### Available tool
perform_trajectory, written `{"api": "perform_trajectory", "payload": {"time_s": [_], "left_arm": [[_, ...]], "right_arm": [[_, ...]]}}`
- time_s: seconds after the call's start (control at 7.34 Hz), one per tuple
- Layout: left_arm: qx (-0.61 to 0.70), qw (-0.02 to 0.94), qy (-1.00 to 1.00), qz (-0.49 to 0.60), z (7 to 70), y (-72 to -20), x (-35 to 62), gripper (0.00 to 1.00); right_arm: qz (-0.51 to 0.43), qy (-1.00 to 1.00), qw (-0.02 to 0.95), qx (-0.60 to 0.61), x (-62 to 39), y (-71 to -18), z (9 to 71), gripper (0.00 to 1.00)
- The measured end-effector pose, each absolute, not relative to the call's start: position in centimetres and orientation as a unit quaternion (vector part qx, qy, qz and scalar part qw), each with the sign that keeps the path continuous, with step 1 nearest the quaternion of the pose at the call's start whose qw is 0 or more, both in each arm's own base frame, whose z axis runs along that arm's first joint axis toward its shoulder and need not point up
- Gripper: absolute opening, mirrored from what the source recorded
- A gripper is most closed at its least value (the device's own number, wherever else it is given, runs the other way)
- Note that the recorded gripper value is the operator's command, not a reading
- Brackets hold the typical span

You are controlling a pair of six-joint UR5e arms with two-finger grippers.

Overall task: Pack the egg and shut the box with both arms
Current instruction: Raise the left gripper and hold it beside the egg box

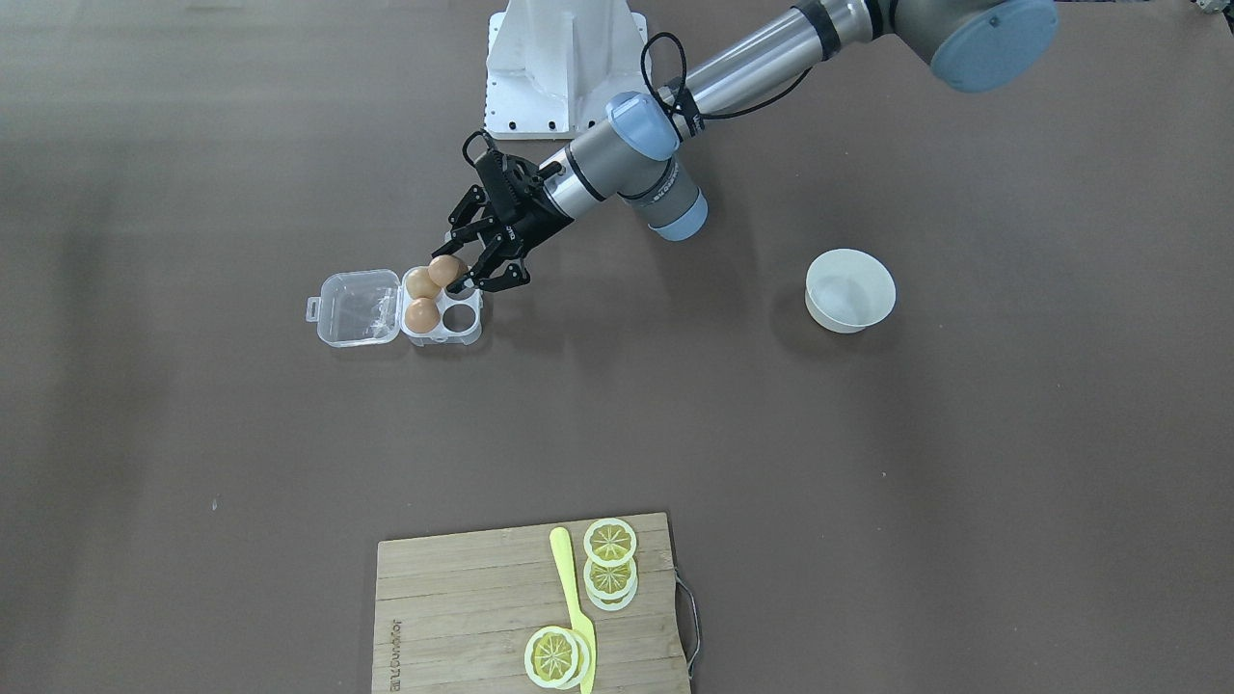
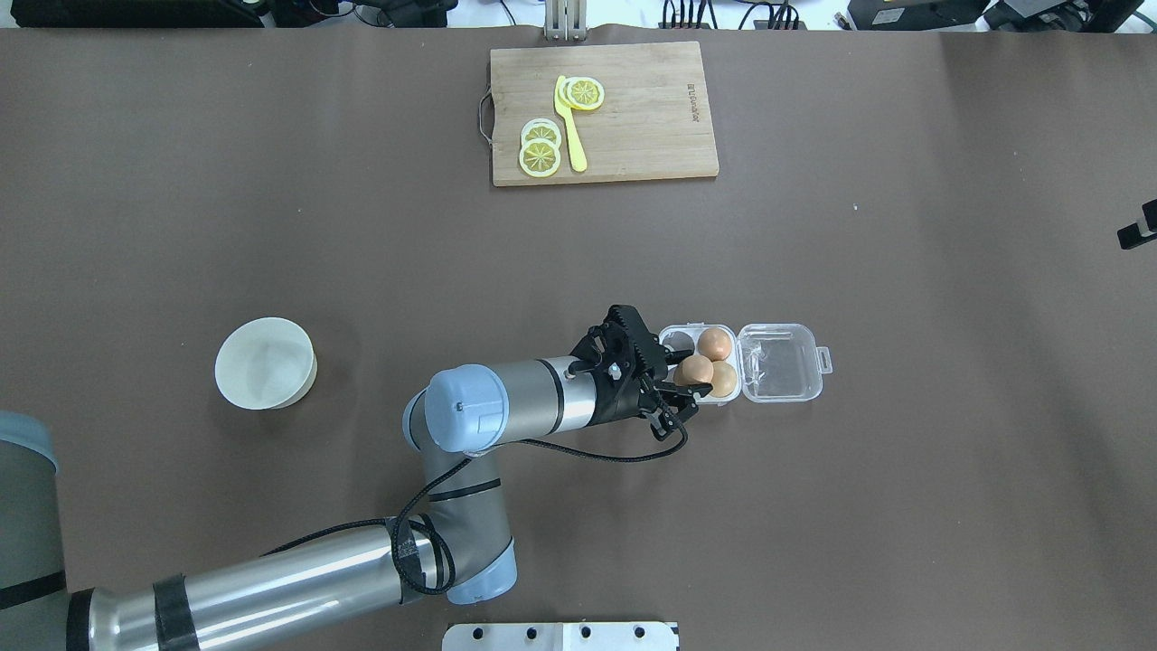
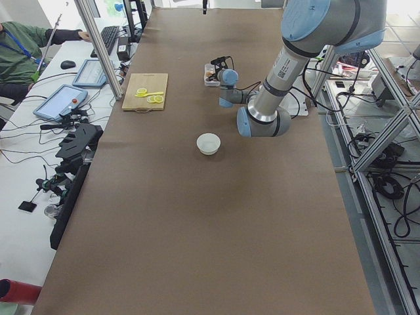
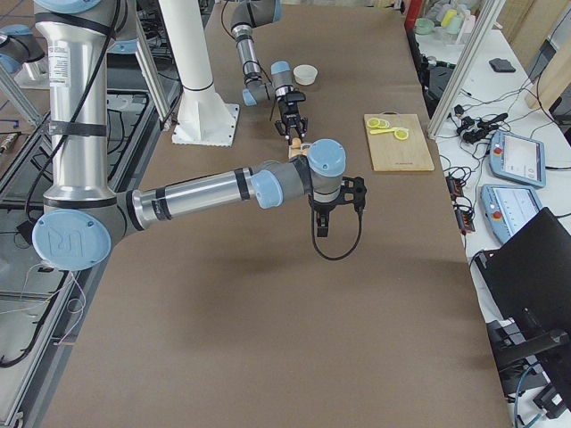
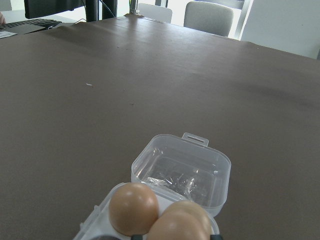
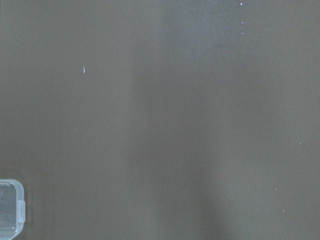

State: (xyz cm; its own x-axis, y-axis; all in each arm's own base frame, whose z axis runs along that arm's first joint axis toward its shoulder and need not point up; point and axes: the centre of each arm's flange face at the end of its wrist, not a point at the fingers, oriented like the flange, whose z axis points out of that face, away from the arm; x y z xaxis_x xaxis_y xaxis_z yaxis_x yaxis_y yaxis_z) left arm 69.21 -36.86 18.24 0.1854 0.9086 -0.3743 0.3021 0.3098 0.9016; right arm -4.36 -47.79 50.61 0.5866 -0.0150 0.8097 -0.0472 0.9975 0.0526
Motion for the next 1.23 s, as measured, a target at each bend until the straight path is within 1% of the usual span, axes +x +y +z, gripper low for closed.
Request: {"api": "perform_trajectory", "payload": {"time_s": [0.41,0.54,0.68,0.82,1.23], "left_arm": [[0.523,0.564,0.583,0.264,17.8,-36.9,69.0,0.97],[0.521,0.565,0.586,0.258,17.5,-37.4,68.5,0.95],[0.512,0.572,0.591,0.248,17.1,-38.3,67.8,0.6],[0.502,0.582,0.592,0.242,16.8,-39.6,66.8,0.01],[0.462,0.62,0.587,0.242,18.9,-43.3,63.8,0.0]], "right_arm": [[0.008,-0.457,0.889,0.034,-4.4,-47.8,50.5,1.0],[0.008,-0.457,0.889,0.034,-4.4,-47.8,50.6,1.0],[0.008,-0.457,0.889,0.034,-4.4,-47.8,50.6,1.0],[0.006,-0.457,0.889,0.036,-4.4,-47.9,50.5,1.0],[-0.009,-0.462,0.885,0.058,-4.8,-47.9,49.8,1.0]]}}
